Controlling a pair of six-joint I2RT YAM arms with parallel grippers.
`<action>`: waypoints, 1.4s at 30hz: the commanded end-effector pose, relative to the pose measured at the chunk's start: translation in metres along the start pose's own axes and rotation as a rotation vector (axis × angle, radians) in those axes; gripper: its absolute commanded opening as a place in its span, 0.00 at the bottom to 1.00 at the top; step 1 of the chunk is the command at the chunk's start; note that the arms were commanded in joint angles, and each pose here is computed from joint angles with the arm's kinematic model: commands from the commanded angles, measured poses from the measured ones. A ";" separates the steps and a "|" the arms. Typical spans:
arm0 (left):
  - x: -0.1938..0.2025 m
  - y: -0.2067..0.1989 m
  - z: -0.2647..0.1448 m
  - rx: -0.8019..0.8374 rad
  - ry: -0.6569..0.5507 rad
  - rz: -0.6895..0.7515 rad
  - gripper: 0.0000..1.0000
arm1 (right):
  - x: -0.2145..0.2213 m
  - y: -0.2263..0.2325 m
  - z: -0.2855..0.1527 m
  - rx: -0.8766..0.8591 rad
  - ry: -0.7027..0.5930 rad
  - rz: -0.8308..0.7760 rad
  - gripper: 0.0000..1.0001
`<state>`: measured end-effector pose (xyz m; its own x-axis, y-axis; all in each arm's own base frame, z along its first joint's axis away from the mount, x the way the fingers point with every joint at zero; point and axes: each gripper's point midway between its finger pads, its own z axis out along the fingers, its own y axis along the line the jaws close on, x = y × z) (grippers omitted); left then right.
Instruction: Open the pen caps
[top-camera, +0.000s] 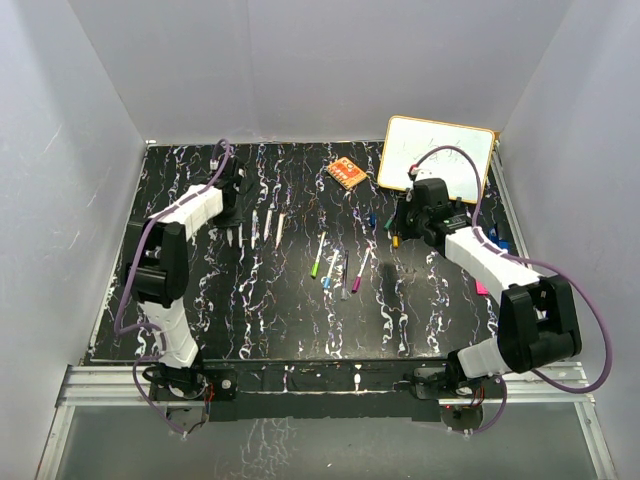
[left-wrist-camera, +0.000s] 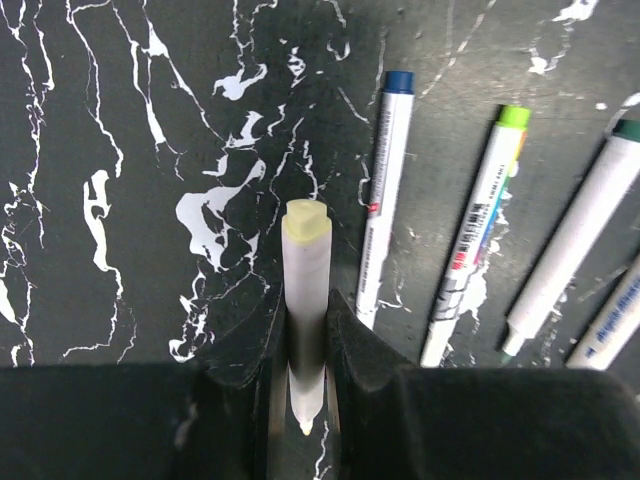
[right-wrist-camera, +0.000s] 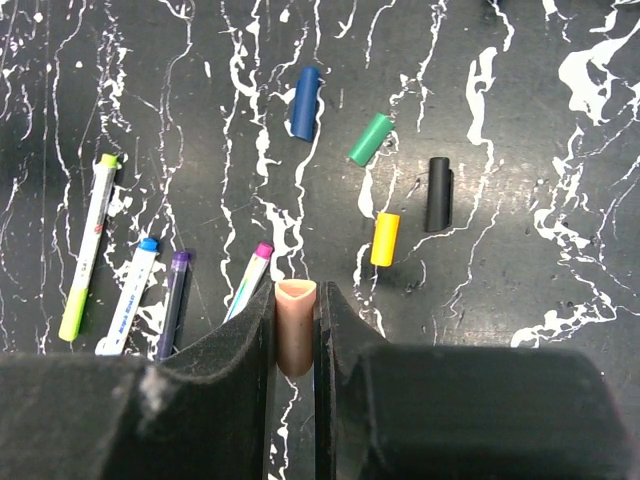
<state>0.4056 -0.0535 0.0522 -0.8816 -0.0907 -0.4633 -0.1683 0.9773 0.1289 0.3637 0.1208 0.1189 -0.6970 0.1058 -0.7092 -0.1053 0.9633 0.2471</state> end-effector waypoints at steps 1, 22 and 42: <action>-0.006 0.017 0.001 -0.057 0.003 0.022 0.00 | -0.019 -0.006 0.004 0.008 -0.043 0.008 0.00; 0.014 0.019 0.030 -0.023 0.094 0.021 0.13 | -0.003 -0.038 0.030 0.117 0.019 0.062 0.00; 0.001 0.041 0.013 -0.139 0.037 -0.044 0.25 | 0.036 -0.070 0.044 0.268 0.138 0.070 0.02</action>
<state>0.4021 -0.0283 0.0184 -0.9187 -0.1081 -0.3799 -0.1887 0.9651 0.1818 0.3621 0.0722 0.0358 -0.8181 0.1475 -0.5558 0.1049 0.9886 0.1080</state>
